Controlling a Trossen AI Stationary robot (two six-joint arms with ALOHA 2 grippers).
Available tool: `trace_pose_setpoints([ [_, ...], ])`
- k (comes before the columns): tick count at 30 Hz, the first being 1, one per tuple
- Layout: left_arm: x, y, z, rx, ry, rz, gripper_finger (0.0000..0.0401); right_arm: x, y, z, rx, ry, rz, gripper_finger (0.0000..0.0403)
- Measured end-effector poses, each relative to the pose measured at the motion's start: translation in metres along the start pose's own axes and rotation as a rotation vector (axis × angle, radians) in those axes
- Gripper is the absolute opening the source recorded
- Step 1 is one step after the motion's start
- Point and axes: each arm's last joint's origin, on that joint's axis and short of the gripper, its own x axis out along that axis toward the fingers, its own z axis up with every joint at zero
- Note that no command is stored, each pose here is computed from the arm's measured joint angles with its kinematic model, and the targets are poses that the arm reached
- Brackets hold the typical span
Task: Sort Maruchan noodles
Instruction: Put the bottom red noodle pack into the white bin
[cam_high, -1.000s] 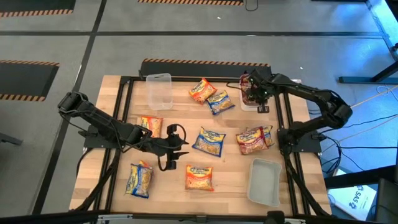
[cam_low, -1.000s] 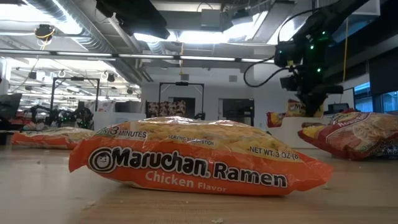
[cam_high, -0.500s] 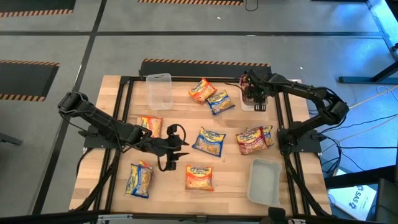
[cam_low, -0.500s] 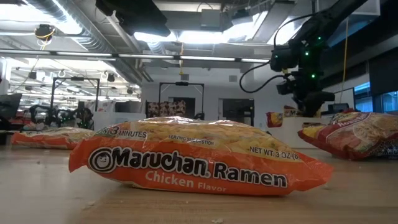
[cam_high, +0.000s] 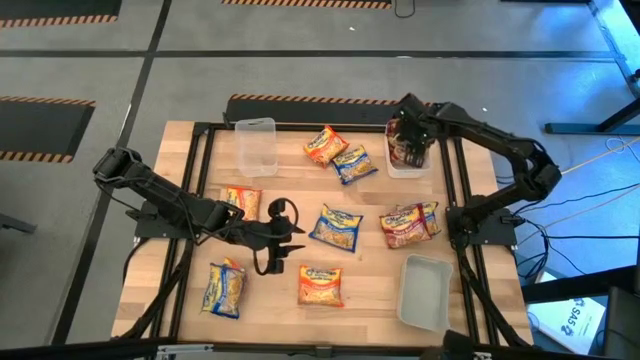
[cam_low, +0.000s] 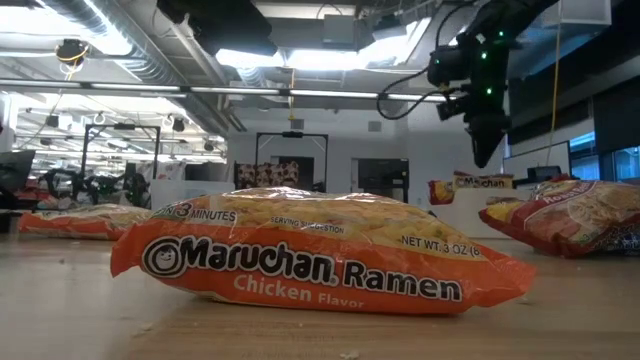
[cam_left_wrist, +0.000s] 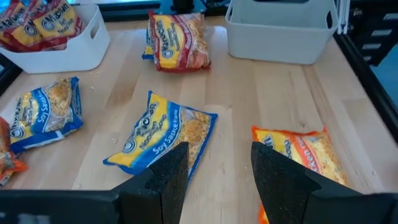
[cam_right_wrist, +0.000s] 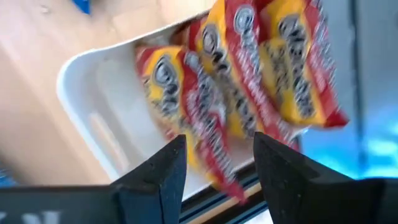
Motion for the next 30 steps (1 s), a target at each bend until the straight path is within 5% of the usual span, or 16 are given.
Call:
trace_pose_setpoints([
  [6,0.000,-0.001,0.003,-0.011,-0.025,-0.005,0.0167,-0.028,0.011,-0.014,0.125,-0.001,0.117,0.0170],
  [17,0.010,0.000,0.001,0.031,-0.035,0.045,0.0167,-0.088,0.082,-0.045,0.187,-0.262,0.254,0.0170],
  [24,0.031,0.001,-0.008,0.038,0.002,0.067,0.0167,-0.084,0.114,-0.062,0.208,-0.261,0.399,0.0170],
  [30,0.041,-0.002,-0.015,0.049,0.040,0.044,0.0167,-0.064,0.121,-0.059,0.238,-0.271,0.385,0.0170],
])
